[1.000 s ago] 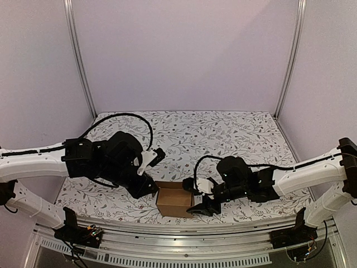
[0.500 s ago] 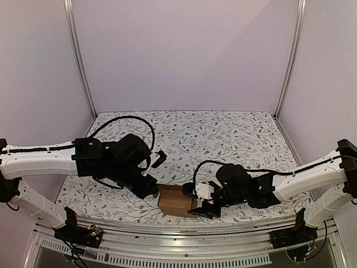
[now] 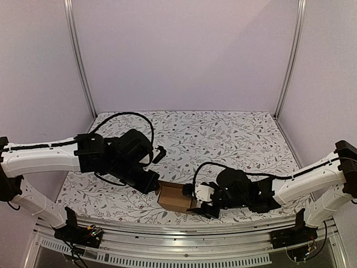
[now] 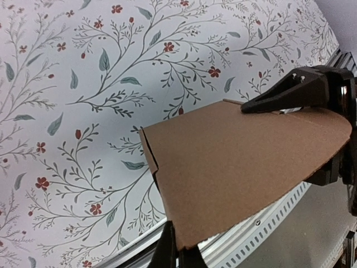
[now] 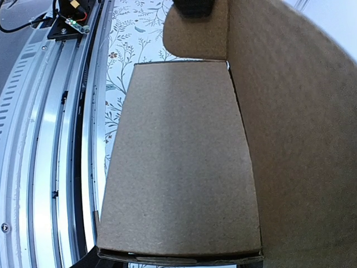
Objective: Fold the paper box
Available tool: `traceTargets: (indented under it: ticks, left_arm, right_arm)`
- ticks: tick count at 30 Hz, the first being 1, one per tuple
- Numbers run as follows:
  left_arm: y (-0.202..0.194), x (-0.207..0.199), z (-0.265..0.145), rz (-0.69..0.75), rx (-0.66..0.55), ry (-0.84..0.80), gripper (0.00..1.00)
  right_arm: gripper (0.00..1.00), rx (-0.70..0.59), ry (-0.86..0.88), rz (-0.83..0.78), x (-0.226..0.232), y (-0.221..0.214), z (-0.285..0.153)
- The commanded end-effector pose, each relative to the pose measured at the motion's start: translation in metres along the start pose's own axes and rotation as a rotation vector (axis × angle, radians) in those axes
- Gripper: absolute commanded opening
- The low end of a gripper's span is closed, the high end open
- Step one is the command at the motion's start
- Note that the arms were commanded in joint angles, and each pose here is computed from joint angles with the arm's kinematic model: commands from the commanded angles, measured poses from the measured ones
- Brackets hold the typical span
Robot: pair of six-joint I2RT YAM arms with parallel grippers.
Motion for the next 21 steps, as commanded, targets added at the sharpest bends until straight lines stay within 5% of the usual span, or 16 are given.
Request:
traceTargets:
  ticks: [1,21]
  left_arm:
    - [-0.006,-0.019,0.009,-0.04,0.078,-0.104,0.0]
    - [-0.026,0.006,0.038,-0.046,0.147,0.062,0.0]
  right_arm:
    - [0.36,-0.13,-0.109,-0.015,-0.013,0.03,0.002]
    - [0.36,-0.113,-0.145,0.003,-0.014,0.019,0.013]
Point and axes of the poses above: each gripper's point midway between its finger pads, its own z axis out along the fingers, its own x axis along the line the jaws close on, y = z × x, the point moved 1 cm from there along -z, back along the fingers, and after that the axes turned 11 degrees about z, right-handed, at the moved point
